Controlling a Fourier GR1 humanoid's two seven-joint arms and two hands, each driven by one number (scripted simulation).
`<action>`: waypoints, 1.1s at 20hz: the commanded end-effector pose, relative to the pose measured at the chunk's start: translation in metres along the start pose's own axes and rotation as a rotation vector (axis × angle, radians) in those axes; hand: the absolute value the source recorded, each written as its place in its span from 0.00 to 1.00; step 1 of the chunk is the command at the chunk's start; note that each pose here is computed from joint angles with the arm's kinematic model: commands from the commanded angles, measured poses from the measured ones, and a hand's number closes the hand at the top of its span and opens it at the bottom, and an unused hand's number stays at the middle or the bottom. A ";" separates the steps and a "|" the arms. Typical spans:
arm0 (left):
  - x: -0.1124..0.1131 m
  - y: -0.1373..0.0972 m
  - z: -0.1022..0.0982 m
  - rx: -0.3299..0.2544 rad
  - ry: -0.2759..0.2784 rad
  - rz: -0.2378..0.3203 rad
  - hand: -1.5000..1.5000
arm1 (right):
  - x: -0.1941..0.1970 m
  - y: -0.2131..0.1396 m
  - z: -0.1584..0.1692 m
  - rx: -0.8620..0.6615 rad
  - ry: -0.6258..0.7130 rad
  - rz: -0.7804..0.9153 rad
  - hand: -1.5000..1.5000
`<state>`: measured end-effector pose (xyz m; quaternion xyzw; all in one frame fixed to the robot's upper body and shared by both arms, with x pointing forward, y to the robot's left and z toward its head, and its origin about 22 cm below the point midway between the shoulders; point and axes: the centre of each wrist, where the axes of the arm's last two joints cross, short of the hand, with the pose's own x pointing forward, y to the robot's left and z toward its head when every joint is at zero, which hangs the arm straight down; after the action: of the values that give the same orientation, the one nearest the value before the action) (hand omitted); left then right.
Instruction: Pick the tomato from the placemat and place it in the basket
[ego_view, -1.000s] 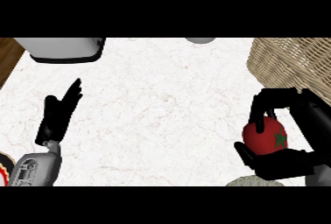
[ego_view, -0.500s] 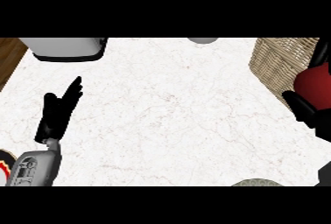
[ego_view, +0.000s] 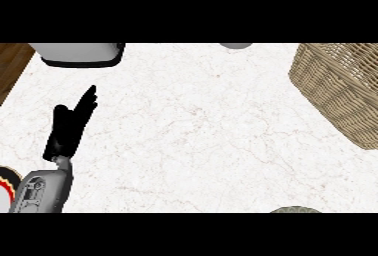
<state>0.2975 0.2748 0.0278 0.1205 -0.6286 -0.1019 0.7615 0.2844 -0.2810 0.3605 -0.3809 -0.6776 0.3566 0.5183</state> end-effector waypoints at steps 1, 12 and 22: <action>0.000 0.002 -0.003 -0.004 -0.007 0.006 0.50 | -0.021 -0.007 -0.018 0.023 0.096 0.177 1.00; 0.009 -0.017 0.000 -0.004 0.002 0.008 0.50 | -0.142 -0.016 -0.047 0.008 0.099 0.194 1.00; -0.001 -0.001 -0.008 -0.011 0.005 0.006 0.50 | -0.200 0.036 -0.070 0.099 0.061 0.170 1.00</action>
<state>0.3031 0.2659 0.0264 0.1169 -0.6296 -0.1032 0.7611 0.3816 -0.4273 0.2799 -0.4237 -0.6137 0.4076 0.5269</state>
